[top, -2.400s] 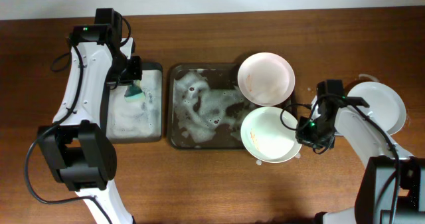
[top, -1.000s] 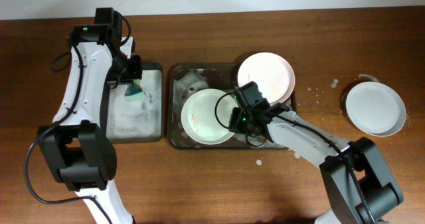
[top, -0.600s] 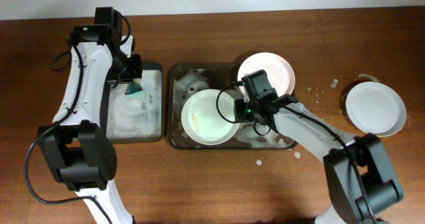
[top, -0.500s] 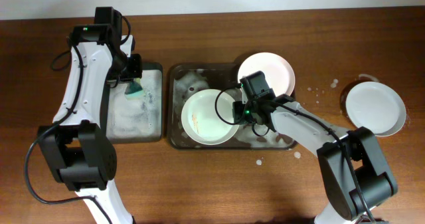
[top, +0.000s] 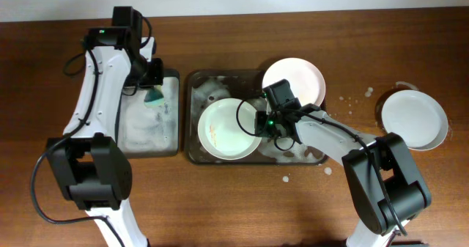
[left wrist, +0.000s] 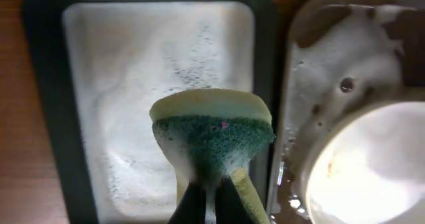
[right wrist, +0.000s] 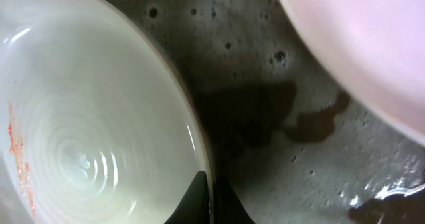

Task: Clean dirty plates on tray and stack at the side
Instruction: 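Bring the sponge in the left gripper over the cream plate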

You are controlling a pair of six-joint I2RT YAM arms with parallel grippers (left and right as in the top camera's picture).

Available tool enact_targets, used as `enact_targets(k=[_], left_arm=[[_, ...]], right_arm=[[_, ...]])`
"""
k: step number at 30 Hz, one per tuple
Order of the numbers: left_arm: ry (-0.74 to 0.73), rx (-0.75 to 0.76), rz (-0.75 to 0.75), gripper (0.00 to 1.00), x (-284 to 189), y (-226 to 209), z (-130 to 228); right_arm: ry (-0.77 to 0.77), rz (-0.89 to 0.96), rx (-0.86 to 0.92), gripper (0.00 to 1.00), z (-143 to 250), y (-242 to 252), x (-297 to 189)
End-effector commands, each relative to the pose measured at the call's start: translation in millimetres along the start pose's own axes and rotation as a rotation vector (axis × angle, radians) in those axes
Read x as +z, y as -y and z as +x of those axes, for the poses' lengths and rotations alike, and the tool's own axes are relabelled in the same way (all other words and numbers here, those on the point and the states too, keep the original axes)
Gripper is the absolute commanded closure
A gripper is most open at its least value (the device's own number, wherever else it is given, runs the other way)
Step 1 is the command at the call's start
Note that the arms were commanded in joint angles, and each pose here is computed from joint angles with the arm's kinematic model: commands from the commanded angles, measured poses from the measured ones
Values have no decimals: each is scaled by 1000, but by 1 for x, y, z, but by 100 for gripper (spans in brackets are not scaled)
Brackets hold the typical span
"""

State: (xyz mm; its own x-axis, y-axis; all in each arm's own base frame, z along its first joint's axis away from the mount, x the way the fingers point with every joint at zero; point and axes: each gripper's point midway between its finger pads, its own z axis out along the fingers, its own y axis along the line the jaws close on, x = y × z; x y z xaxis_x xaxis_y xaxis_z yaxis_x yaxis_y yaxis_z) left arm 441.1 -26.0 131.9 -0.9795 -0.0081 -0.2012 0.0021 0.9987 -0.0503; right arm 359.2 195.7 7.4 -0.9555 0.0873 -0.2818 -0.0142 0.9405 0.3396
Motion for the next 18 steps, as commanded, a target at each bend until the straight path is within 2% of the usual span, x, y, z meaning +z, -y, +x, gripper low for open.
enact_targets(k=[1,4,10,13,18], left_arm=[[7,47,90,99,-7,40,4],[-38,62,100,99,7,75,16],[-91,209,121,99,63,138,62],[-74,271,133,99,78,160,73],[-49,308,89,99,92,164,80]], right_arm=[[-42,2,109,96,9,1,3],[-43,3,137,96,9,1,3],[-40,2,143,96,8,1,3],[-40,2,143,96,8,1,3],[-40,3,143,96,8,1,3]])
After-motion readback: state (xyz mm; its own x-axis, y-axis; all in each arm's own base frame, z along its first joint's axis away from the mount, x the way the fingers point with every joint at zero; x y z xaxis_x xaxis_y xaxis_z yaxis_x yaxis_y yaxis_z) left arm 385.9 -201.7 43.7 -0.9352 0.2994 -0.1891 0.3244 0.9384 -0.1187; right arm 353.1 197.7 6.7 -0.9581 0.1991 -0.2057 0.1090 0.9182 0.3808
